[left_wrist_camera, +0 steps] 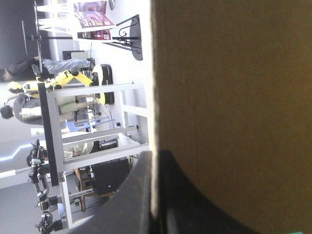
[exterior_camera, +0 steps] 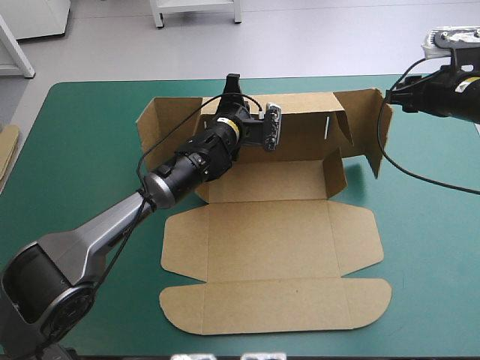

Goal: Fold the box

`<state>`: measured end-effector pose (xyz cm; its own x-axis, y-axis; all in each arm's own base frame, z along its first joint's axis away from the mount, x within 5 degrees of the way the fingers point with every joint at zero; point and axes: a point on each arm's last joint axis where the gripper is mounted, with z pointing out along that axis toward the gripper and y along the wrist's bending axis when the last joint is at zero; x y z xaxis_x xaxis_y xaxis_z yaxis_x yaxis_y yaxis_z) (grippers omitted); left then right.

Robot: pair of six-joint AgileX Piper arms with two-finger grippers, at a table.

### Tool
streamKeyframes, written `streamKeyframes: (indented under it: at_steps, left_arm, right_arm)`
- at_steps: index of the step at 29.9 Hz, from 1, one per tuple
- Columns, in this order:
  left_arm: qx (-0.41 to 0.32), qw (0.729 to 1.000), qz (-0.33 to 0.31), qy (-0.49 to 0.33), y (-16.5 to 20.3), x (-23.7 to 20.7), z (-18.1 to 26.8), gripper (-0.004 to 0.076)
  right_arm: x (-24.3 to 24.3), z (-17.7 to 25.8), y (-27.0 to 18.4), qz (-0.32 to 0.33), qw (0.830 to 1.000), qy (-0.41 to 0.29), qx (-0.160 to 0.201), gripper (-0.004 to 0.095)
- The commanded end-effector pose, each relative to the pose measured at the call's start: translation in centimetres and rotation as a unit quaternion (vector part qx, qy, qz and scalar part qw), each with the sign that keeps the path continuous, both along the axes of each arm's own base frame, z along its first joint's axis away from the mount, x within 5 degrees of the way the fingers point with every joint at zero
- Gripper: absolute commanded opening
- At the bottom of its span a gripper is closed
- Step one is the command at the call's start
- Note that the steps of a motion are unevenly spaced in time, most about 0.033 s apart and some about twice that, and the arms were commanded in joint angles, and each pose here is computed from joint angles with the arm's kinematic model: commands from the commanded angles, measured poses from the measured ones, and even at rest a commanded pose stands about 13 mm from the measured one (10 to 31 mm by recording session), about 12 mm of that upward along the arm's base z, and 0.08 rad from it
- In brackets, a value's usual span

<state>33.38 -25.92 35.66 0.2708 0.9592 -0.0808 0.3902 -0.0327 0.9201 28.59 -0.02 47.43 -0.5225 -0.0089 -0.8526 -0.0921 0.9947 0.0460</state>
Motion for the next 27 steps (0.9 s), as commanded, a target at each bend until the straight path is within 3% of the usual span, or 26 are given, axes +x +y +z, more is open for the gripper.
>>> streamKeyframes:
  at_steps: [1, 6, 14, 22, 27]
  left_arm:
    - [-0.041, 0.999, 0.001, -0.028, 0.9, -1.0, 3.3, -0.0009]
    - [-0.086, 0.995, 0.026, 0.042, 0.8, -1.3, 2.3, -0.0008]
    - [-0.082, 0.991, 0.06, 0.087, 1.0, -1.7, 1.4, -0.0009]
    - [-0.1, 0.991, 0.045, 0.078, 0.1, -2.1, -0.3, -0.0009]
    - [-0.11, 0.99, 0.069, 0.063, 0.4, -1.9, -0.7, -0.0009]
  right_arm:
    - [-0.5, 1.8, -0.1, 0.0, 0.999, -0.047, -0.002, 0.0554]
    - [0.9, 0.7, -0.2, 0.0, 1.0, -0.027, -0.001, 0.0554]
    - [4.1, 0.0, -0.3, 0.001, 1.0, -0.017, -0.002, 0.0553]
    - [9.0, -0.2, -0.4, 0.015, 1.0, 0.025, 0.0, 0.0553]
    - [12.2, -1.1, 0.1, 0.038, 0.998, 0.027, 0.036, 0.0553]
